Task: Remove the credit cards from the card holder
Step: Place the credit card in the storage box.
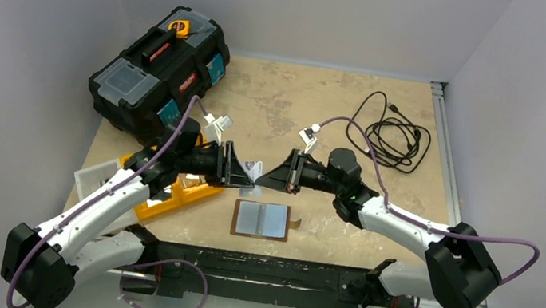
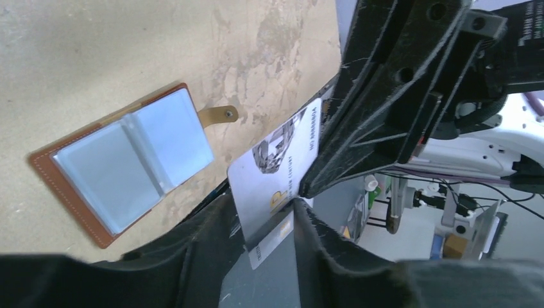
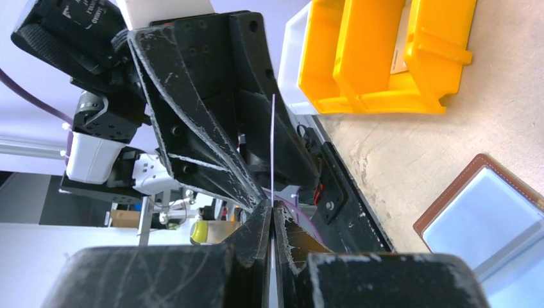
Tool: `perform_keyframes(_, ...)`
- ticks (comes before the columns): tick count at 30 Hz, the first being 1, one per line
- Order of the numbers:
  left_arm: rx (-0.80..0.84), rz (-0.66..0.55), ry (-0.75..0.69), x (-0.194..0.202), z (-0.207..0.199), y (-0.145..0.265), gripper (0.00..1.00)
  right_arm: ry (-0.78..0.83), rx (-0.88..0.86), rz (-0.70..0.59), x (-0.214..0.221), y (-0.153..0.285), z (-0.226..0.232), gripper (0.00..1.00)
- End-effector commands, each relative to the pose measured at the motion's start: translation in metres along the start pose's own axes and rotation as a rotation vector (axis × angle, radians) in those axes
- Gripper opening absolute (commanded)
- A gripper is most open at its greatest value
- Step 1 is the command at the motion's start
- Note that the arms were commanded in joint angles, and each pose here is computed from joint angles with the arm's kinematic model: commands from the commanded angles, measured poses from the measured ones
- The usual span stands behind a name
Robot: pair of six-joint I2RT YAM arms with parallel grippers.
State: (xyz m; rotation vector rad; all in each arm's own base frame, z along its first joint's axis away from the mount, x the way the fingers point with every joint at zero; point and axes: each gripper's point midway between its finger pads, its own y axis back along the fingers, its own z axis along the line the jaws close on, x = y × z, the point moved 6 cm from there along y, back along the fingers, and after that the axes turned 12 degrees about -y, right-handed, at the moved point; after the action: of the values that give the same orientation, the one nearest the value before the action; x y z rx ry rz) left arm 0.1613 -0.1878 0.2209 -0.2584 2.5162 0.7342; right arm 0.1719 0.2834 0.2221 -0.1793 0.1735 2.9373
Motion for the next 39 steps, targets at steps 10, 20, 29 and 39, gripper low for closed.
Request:
perform_keyframes(10,-0.032,-0.063,-0.006,-0.005,-0.003,0.010,0.00,0.026,0.101,-0.061,-0.004,0.005,-0.010,0.72)
perform_keyframes(20,-0.834,-0.029,0.055,0.003,0.048,0.079,0.00,0.119,0.307,-0.141,-0.016,0.016,-0.016,0.99)
perform_keyframes(29,-1.454,0.076,0.188,0.017,0.087,0.137,0.00,0.158,0.353,-0.138,-0.021,0.013,-0.025,0.99)
perform_keyframes(39,-1.771,0.137,0.406,0.013,0.138,0.171,0.00,0.172,0.358,-0.093,-0.018,0.011,-0.033,0.99)
